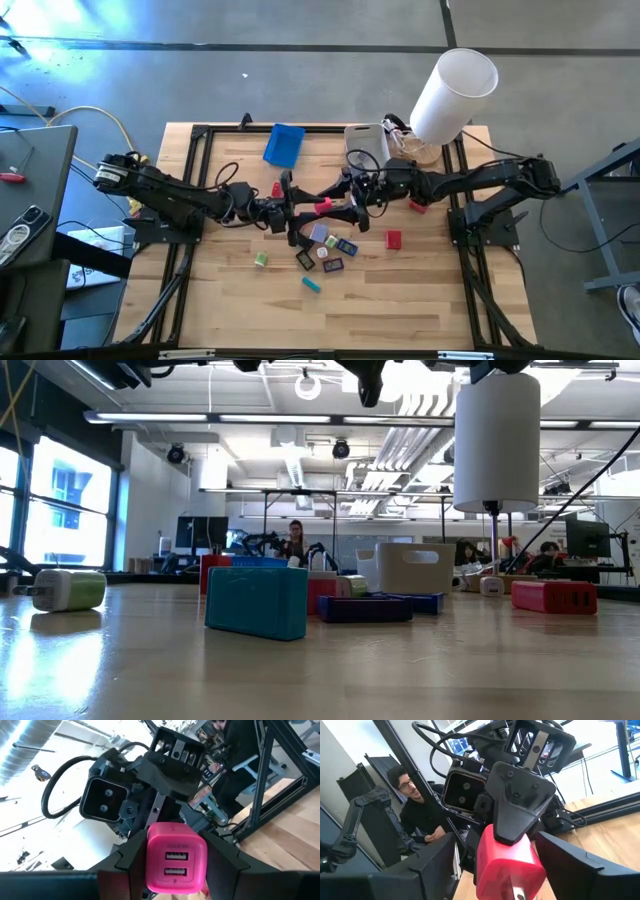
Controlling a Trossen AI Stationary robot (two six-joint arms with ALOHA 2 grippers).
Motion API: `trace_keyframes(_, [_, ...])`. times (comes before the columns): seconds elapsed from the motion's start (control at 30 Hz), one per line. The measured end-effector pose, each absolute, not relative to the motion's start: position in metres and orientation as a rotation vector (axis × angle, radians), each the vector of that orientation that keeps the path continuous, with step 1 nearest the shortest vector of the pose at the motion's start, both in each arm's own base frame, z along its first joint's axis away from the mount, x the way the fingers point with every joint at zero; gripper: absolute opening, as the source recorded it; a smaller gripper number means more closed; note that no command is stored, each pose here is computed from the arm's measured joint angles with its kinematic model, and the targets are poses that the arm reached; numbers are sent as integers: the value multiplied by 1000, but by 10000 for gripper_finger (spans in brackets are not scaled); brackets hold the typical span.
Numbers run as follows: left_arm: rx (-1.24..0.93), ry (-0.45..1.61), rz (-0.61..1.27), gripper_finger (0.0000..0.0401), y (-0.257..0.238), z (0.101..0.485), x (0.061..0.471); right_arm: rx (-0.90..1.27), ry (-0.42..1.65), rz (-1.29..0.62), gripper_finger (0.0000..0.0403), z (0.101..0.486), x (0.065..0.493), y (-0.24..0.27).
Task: Pick & Place Office items
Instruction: Put the right pink charger adapter into the white bin
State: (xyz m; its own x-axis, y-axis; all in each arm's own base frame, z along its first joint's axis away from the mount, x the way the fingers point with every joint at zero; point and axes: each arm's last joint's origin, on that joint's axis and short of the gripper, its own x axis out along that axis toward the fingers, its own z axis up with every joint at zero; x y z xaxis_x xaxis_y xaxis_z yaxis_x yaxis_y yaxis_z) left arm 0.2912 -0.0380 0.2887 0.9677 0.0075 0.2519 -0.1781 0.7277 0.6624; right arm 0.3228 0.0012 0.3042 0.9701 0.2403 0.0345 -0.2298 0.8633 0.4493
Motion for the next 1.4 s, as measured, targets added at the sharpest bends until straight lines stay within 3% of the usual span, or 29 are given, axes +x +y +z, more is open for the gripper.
trace_keyframes(0.67, [753, -227, 89, 146, -40, 287, 291, 398, 54, 252, 148, 301, 323, 4])
trace_keyframes(1.4, [718, -214, 89, 200, -40, 286, 292, 330, 121, 183, 147, 293, 323, 0])
